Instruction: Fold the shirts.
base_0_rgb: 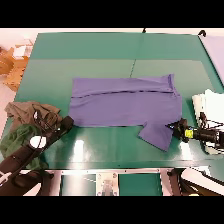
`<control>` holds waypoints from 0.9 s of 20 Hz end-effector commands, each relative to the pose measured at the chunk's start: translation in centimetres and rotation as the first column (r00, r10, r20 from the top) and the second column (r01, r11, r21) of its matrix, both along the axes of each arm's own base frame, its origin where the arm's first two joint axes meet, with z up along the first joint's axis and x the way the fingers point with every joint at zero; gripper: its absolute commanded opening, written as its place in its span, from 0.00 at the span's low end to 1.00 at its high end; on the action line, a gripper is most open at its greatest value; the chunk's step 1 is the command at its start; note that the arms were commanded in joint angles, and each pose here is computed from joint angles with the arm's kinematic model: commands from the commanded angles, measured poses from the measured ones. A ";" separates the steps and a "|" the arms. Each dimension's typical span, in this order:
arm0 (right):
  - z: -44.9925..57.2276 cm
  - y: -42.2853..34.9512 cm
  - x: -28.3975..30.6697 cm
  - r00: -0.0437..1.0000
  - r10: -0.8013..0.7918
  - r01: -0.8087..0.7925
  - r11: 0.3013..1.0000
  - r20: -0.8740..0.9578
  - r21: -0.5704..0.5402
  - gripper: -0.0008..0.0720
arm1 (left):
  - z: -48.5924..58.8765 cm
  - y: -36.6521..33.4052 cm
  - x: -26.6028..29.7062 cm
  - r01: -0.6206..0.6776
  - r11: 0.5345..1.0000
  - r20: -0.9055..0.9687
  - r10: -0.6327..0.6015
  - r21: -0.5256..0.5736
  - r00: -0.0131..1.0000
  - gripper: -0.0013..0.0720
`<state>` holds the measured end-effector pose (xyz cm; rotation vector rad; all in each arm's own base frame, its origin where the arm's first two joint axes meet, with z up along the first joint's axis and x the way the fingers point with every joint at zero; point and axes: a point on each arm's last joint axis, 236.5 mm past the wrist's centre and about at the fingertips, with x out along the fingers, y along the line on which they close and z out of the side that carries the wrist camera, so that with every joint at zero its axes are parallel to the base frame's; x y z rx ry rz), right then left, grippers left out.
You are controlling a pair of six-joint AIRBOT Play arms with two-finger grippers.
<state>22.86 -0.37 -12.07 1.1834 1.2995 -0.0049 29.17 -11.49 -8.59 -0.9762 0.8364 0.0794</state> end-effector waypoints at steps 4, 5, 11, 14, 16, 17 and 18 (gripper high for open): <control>0.3 1.0 -1.5 0.996 0.075 -0.074 0.997 -0.047 0.029 0.10 | -0.5 -1.6 -1.3 0.065 0.997 -0.050 -0.067 -0.039 0.996 0.05; 0.5 0.7 -1.2 0.997 0.062 -0.061 0.998 -0.048 0.022 0.03 | -0.6 -2.1 -1.7 0.084 0.995 -0.064 -0.087 -0.050 0.994 0.05; 3.1 -1.7 -1.2 0.996 -0.022 0.013 0.995 -0.081 -0.103 0.03 | -1.5 -4.6 -5.0 0.230 0.968 -0.155 -0.243 -0.097 0.957 0.05; 4.2 -3.3 -2.5 0.994 -0.050 0.025 0.971 -0.099 -0.237 0.03 | -3.2 -4.9 -8.5 0.305 0.947 -0.286 -0.321 -0.099 0.903 0.05; 4.3 -4.1 -3.6 0.991 -0.041 -0.003 0.948 -0.131 -0.317 0.03 | -3.7 -5.1 -10.6 0.347 0.931 -0.356 -0.365 -0.118 0.860 0.05; 4.0 -4.3 -4.4 0.986 -0.030 -0.028 0.940 -0.163 -0.341 0.03 | -3.3 -5.5 -11.3 0.369 0.920 -0.362 -0.392 -0.134 0.846 0.05; 3.7 -4.4 -5.1 0.979 -0.020 -0.054 0.932 -0.201 -0.357 0.03 | -2.6 -5.8 -11.5 0.382 0.913 -0.345 -0.408 -0.143 0.845 0.05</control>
